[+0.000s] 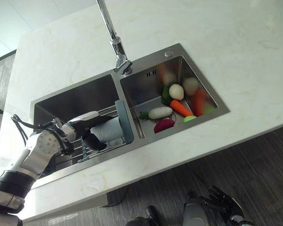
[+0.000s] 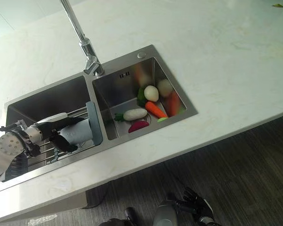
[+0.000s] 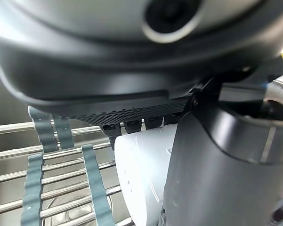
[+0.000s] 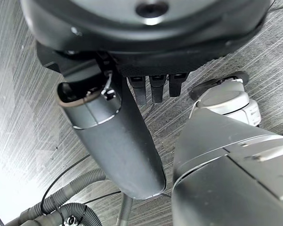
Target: Place the dishes in the dishwasher.
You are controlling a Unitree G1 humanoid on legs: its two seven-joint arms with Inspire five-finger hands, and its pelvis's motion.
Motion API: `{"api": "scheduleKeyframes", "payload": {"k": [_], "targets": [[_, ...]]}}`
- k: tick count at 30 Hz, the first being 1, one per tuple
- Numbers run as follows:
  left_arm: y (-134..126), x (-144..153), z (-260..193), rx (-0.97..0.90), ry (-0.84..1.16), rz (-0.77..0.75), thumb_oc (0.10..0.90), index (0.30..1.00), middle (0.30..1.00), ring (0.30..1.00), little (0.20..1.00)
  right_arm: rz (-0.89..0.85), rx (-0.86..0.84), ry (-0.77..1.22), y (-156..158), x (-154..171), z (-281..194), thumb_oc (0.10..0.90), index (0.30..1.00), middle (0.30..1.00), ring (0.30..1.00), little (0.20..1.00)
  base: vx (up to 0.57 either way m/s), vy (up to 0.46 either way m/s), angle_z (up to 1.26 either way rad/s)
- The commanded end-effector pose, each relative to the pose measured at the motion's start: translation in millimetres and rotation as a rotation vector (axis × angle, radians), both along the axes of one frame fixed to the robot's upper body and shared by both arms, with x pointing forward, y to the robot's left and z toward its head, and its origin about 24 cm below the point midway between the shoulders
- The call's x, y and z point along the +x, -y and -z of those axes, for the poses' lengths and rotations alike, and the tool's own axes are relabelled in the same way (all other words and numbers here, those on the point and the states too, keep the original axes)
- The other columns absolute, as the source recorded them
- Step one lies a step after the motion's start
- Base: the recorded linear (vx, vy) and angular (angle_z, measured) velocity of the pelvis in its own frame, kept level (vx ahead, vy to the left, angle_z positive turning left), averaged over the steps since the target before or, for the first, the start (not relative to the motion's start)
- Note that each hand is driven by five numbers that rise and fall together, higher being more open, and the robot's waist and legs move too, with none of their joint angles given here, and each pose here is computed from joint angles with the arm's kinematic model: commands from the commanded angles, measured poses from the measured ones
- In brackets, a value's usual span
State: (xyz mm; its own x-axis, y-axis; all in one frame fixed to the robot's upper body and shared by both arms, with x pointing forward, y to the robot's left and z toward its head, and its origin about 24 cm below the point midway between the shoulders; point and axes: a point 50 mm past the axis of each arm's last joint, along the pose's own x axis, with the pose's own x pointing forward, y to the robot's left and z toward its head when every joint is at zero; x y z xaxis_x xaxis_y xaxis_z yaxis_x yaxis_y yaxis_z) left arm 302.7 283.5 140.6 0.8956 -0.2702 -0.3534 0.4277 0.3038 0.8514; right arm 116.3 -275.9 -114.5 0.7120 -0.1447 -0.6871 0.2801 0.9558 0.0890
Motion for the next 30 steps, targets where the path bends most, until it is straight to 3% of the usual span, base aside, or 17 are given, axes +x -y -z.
{"api": "scheduleKeyframes", "payload": {"k": [1, 9, 10, 14, 15, 30], "targets": [[2, 15, -47, -0.032, 0.203, -0.012, 0.800, 0.900, 0.900, 0.900, 0.900, 0.043, -0.006, 0.062, 7, -3, -8, 0.800, 0.900, 0.900, 0.900, 0.900, -0.05, -0.034, -0.03], [7, 21, -47, -0.012, 0.195, -0.003, 0.800, 0.900, 0.900, 0.900, 0.900, 0.049, -0.016, 0.075, 9, 1, -10, 0.800, 0.900, 0.900, 0.900, 0.900, -0.03, -0.004, -0.04], [7, 21, -47, -0.006, 0.189, -0.002, 0.689, 0.733, 0.733, 0.733, 0.733, 0.049, -0.018, 0.075, 9, 1, -11, 0.800, 0.900, 0.900, 0.900, 0.900, 0.00, 0.000, 0.00], [7, 21, -47, -0.006, 0.189, -0.001, 0.689, 0.733, 0.733, 0.733, 0.733, 0.049, -0.018, 0.075, 9, 1, -11, 0.800, 0.900, 0.900, 0.900, 0.900, 0.00, 0.001, -0.04], [7, 21, -46, 0.001, 0.175, 0.003, 0.400, 0.300, 0.300, 0.300, 0.300, 0.050, -0.021, 0.076, 11, 1, -11, 0.800, 0.900, 0.900, 0.900, 0.900, 0.00, 0.000, 0.00], [8, 23, -64, 0.020, 0.196, 0.004, 0.400, 0.300, 0.300, 0.300, 0.300, 0.044, -0.033, 0.064, 16, -4, -11, 0.800, 0.900, 0.900, 0.900, 0.900, 0.00, 0.002, 0.01]]}}
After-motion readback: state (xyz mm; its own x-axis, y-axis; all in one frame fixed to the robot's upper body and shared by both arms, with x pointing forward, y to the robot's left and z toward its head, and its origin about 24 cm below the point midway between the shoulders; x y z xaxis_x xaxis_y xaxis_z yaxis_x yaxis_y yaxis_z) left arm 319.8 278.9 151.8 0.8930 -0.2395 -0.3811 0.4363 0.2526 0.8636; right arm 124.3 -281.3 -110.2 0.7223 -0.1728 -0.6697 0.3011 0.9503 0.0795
